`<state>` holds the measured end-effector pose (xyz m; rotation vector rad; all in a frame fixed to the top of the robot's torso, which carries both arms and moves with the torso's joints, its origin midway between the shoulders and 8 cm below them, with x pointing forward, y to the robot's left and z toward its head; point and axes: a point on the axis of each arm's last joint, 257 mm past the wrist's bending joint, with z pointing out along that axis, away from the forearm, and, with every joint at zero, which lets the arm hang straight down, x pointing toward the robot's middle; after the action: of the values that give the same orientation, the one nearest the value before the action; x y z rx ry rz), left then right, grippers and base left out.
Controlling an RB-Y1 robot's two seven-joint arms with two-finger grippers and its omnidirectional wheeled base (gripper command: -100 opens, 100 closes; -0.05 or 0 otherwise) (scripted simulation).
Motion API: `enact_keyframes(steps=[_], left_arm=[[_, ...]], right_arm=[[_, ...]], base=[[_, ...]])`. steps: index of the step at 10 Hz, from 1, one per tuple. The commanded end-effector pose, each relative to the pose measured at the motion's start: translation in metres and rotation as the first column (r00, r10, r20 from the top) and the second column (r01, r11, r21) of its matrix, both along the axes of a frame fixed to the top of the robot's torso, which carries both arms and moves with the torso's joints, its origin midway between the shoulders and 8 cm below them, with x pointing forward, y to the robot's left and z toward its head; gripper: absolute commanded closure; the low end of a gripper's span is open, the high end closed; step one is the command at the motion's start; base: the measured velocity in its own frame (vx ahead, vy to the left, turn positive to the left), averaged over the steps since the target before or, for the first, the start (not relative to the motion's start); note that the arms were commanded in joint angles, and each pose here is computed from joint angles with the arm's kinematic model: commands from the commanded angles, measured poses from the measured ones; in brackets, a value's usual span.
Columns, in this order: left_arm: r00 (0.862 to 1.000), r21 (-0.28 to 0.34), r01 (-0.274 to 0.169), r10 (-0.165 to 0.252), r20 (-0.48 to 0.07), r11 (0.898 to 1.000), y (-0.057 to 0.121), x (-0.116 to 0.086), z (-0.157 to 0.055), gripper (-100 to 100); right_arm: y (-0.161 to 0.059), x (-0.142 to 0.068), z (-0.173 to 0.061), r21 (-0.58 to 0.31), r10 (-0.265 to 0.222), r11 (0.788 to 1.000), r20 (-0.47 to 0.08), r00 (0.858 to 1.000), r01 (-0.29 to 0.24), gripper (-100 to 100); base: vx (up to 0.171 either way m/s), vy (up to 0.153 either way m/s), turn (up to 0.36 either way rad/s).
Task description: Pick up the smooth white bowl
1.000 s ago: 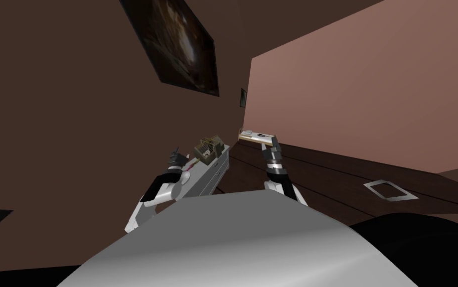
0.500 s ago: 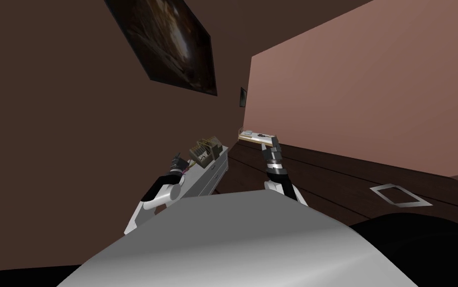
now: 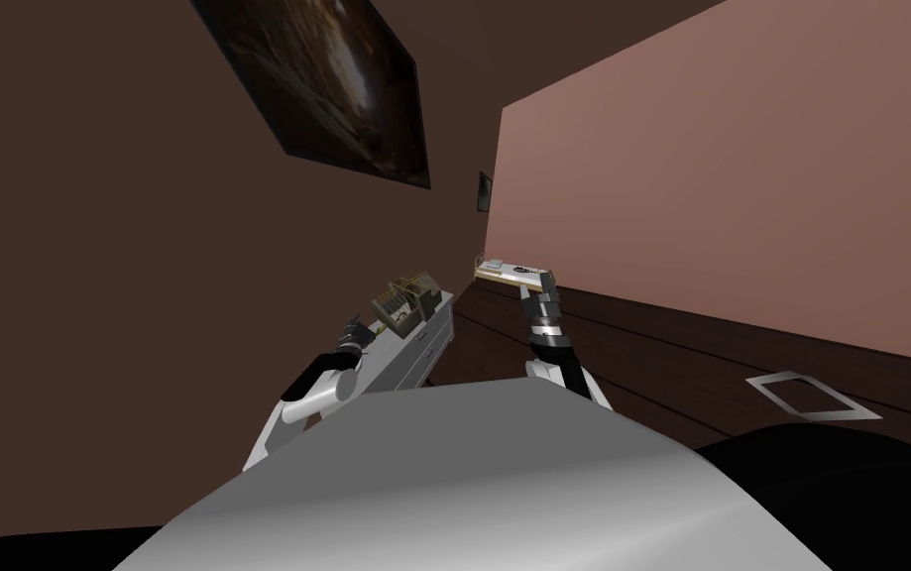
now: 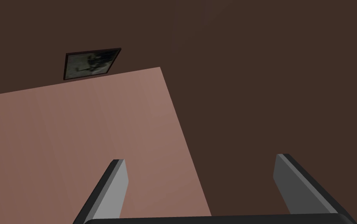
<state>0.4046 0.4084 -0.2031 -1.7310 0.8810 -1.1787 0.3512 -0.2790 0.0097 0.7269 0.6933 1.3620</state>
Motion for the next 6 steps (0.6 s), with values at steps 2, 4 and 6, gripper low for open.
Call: enact_keyframes(steps=[2, 4, 6], left_arm=[[0.996, -0.039, -0.026, 0.022, -0.084, 0.999, 0.009, -0.014, -0.027, -100], [0.984, -0.078, -0.068, 0.054, -0.172, 0.995, 0.023, -0.032, -0.056, -100], [0.971, -0.097, -0.093, 0.069, -0.227, 0.991, 0.03, -0.044, -0.073, -100]], right_arm=[[0.0, 0.0, 0.0, 0.0, 0.0, 1.0, 0.0, 1.0, 0.0, 0], [0.0, 0.0, 0.0, 0.0, 0.0, 1.0, 0.0, 1.0, 0.0, 0], [0.0, 0.0, 0.0, 0.0, 0.0, 1.0, 0.0, 1.0, 0.0, 0]], base=[[0.051, -0.019, 0.015], [0.036, -0.012, 0.015], [0.03, 0.001, 0.008]])
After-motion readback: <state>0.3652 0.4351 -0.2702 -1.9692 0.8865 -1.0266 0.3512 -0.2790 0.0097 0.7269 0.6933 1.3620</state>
